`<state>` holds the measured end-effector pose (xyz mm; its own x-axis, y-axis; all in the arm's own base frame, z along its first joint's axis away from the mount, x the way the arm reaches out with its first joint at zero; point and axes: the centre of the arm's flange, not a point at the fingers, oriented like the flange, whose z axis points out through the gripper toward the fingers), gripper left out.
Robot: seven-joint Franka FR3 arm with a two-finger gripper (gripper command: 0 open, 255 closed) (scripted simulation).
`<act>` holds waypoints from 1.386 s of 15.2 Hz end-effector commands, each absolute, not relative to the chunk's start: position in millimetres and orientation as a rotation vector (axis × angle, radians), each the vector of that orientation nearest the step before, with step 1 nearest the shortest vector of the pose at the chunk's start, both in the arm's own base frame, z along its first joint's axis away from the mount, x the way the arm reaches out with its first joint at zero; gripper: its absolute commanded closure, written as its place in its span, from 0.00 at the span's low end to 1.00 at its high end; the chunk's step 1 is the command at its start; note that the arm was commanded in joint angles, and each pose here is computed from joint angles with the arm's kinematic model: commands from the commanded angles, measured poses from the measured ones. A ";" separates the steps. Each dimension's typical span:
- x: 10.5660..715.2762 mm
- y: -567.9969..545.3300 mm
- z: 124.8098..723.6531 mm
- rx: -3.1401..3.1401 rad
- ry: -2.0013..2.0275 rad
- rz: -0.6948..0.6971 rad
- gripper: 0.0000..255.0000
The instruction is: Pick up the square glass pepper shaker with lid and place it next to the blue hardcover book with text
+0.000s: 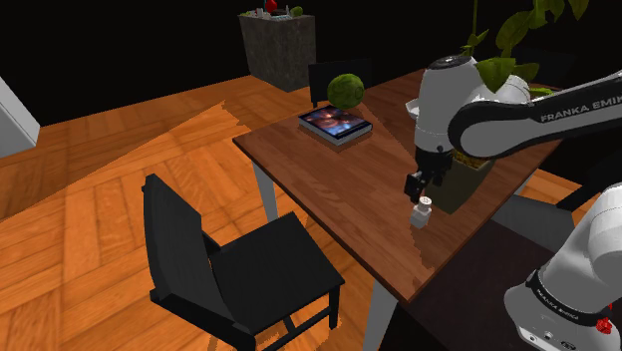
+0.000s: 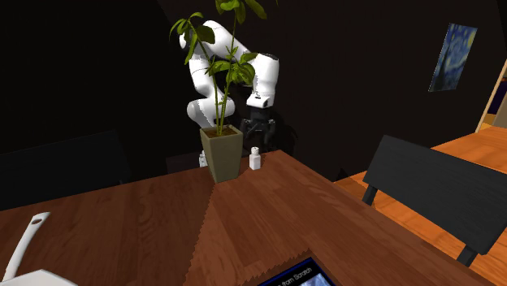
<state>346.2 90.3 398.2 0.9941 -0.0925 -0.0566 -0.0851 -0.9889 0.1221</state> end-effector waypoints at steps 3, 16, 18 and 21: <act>344.9 90.2 376.9 3.017 -0.133 -0.095 0.00; 344.0 88.6 363.5 3.017 -0.133 -0.095 1.00; 344.0 88.7 363.5 3.017 -0.133 -0.095 1.00; 344.0 88.6 363.5 3.017 -0.133 -0.095 1.00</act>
<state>344.1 88.7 363.7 0.9942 -0.0914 -0.0572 -0.0839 -0.9889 0.1224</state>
